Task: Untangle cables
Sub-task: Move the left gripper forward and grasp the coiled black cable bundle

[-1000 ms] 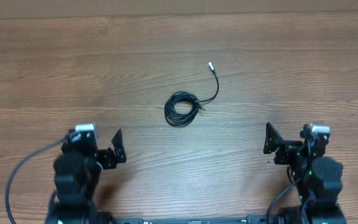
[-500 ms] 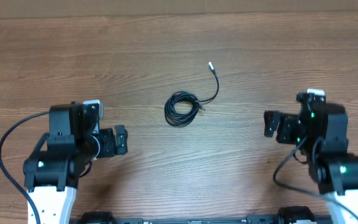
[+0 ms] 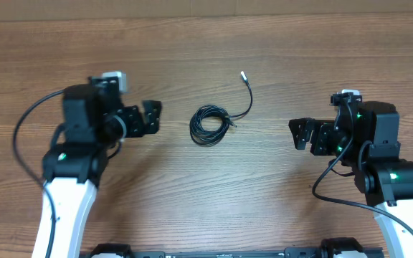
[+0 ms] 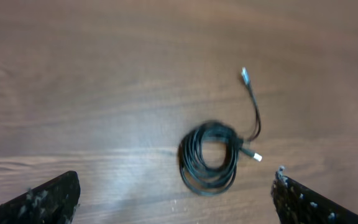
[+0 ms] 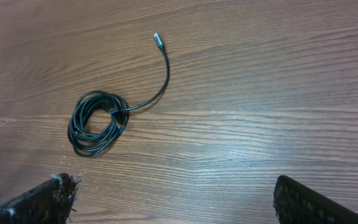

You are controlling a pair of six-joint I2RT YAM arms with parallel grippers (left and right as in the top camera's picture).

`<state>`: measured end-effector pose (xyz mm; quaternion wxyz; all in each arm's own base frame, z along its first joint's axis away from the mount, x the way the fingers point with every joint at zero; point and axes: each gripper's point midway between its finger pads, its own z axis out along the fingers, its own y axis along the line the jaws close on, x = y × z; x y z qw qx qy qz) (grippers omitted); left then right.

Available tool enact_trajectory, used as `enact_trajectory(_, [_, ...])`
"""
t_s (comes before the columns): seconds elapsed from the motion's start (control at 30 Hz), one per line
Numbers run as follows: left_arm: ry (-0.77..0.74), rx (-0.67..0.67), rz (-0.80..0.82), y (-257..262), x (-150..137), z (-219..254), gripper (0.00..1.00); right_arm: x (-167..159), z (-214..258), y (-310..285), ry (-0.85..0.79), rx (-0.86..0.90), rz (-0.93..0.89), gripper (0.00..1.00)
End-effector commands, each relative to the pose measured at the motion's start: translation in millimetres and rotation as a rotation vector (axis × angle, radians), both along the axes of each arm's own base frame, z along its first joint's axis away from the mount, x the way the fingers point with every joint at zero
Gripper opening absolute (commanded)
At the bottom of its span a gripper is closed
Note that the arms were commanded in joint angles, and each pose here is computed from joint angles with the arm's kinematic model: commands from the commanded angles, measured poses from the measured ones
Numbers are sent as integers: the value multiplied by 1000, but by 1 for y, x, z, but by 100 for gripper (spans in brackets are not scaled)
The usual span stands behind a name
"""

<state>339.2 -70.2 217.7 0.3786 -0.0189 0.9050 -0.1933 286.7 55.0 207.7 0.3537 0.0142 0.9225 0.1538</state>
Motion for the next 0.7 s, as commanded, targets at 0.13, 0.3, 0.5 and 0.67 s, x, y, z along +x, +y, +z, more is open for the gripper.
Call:
enact_trajectory(0.13, [124, 115, -87, -46, 22, -43, 98, 3, 15, 3, -37, 20, 8, 100])
enact_trajectory(0.3, [222, 148, -83, -76, 34, -75, 93, 2, 14, 3, -32, 19, 8, 100])
enact_trajectory(0.5, [298, 207, -64, -100, 42, -124, 87, 2, 14, 3, -32, 19, 8, 100])
enact_trajectory(0.67, [297, 280, -60, -111, 49, -154, 83, 2, 14, 3, -32, 19, 8, 100])
